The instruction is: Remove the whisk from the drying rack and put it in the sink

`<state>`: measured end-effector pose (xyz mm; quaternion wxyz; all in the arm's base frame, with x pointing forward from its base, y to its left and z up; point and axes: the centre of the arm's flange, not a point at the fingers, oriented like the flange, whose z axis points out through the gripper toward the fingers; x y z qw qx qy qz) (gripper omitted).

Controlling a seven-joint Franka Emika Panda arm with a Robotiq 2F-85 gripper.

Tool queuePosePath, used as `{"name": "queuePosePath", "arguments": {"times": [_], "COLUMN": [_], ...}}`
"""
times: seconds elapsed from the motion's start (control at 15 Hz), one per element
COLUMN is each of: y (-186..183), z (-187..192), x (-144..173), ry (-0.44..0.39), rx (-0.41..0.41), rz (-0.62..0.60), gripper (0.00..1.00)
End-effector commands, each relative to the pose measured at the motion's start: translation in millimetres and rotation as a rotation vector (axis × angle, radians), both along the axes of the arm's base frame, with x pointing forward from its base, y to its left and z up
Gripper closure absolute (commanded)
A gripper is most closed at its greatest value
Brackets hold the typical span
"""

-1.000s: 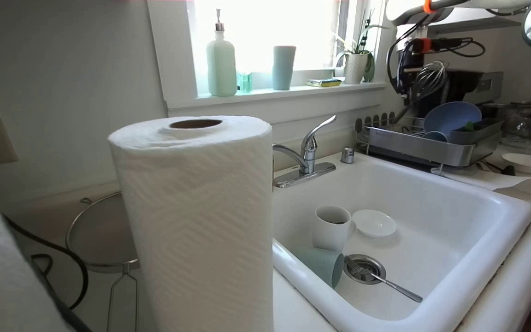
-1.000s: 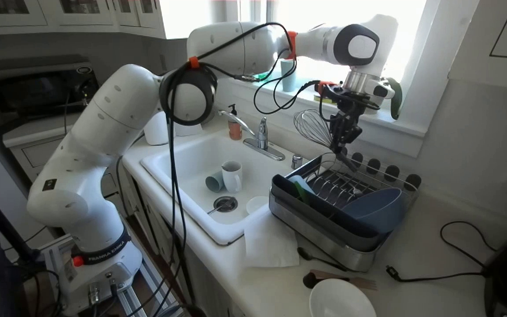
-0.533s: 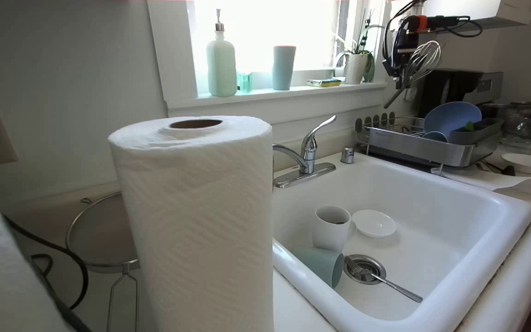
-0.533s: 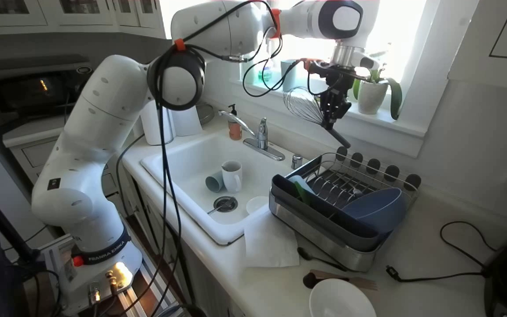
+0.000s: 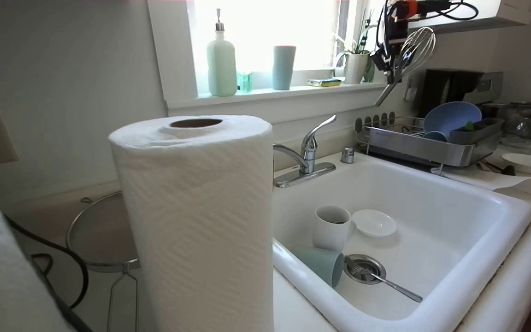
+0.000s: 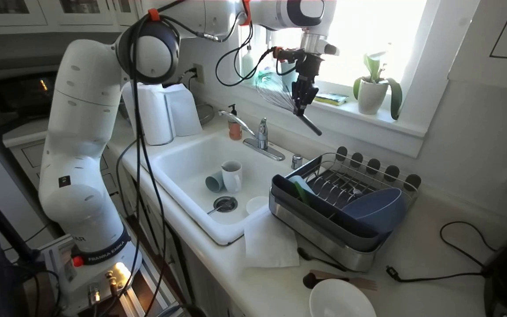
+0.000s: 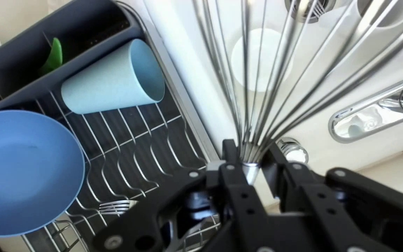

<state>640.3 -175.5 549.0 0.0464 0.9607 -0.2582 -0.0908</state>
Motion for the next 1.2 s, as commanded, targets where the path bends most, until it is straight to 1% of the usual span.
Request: {"name": "queuePosePath", "arguments": {"times": [0.0,0.33,0.6,0.73,0.87,0.93,1.13], "y": [51.4,102.5,120.1,117.2,115.2,113.7,112.1], "z": [-38.0,-71.7,-104.9,-119.5,-129.7,-118.5,-126.3], "x": [-53.7,-57.0,-74.9,-89.5,-108.4,-46.0,-67.5], "ry": [-0.028,-0.098,-0.141,-0.140,-0.126,-0.097,-0.089], "rx": [-0.075,-0.171,-0.242,-0.250,-0.196,-0.223,-0.212], "rz": [-0.065,-0.155,-0.256,-0.311,-0.311,-0.288,-0.291], "gripper": [0.94,0.94,0.94,0.94,0.94,0.78,0.78]}}
